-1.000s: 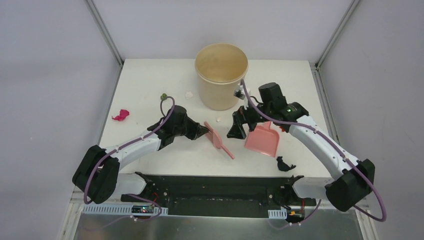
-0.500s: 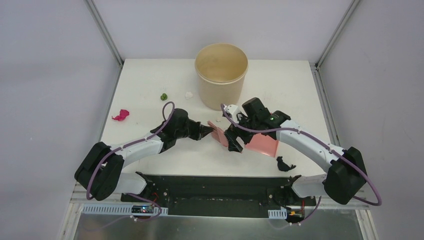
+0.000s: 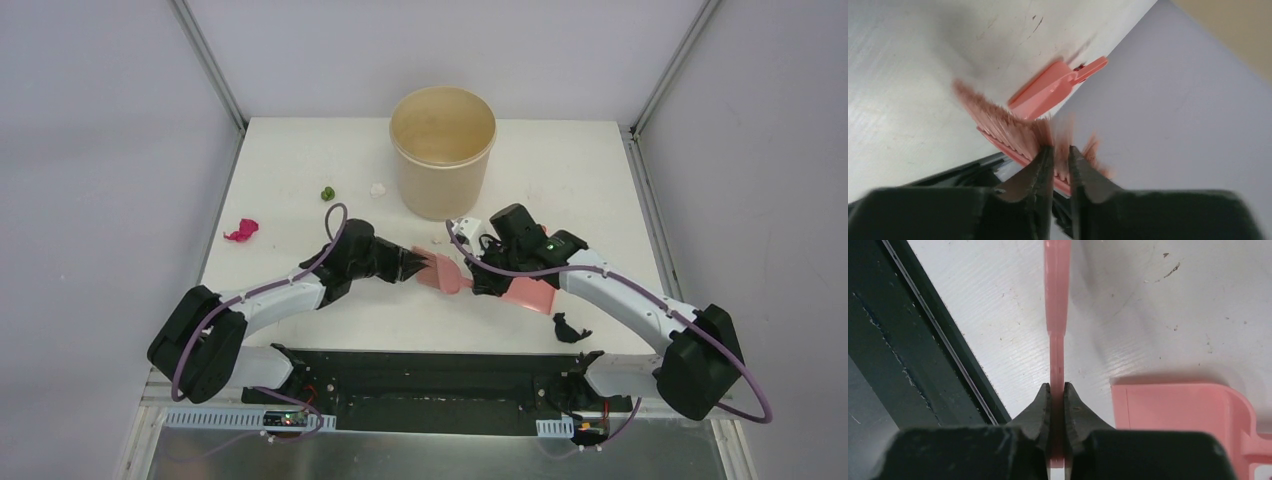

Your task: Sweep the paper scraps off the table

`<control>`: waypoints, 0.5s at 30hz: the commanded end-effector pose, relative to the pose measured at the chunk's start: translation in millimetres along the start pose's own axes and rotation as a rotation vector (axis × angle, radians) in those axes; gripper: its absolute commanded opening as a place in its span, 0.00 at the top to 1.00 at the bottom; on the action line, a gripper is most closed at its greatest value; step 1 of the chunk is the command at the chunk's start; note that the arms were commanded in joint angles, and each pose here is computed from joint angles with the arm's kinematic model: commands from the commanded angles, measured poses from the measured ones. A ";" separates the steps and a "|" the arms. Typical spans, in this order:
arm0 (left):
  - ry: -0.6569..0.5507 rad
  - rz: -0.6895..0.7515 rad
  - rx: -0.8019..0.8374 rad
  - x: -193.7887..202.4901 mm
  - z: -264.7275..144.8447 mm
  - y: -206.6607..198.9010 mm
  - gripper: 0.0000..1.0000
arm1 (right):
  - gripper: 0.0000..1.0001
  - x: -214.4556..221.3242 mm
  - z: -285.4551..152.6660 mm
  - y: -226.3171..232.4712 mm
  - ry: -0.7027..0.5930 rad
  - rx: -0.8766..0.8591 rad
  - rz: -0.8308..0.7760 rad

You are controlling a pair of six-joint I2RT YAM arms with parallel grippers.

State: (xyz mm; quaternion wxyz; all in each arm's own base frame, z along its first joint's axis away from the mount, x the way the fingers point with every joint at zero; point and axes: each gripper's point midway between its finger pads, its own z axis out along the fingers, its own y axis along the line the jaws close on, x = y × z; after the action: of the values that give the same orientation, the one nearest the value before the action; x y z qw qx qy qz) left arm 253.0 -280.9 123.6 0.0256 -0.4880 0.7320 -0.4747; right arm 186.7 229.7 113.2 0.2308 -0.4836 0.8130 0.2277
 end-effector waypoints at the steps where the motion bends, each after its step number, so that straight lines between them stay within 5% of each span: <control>1: 0.094 0.296 0.032 29.7 -8.3 -19.3 0.69 | 1.00 -16.2 -25.2 9.3 -0.055 -0.019 -0.086; 9: 0.062 0.994 -0.031 34.4 -47.9 -23.6 0.45 | 1.00 24.1 -64.7 39.1 0.108 -0.203 -0.093; 15: 0.129 1.709 0.205 69.3 -67.5 -22.1 0.36 | 1.00 30.6 -77.2 71.3 0.106 -0.407 -0.093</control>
State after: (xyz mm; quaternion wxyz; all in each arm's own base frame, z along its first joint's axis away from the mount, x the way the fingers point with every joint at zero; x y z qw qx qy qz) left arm 216.0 -279.7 172.0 0.2323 -0.0100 0.8869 -0.3992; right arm 137.5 190.8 147.2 0.1442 -0.5400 0.7842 0.2694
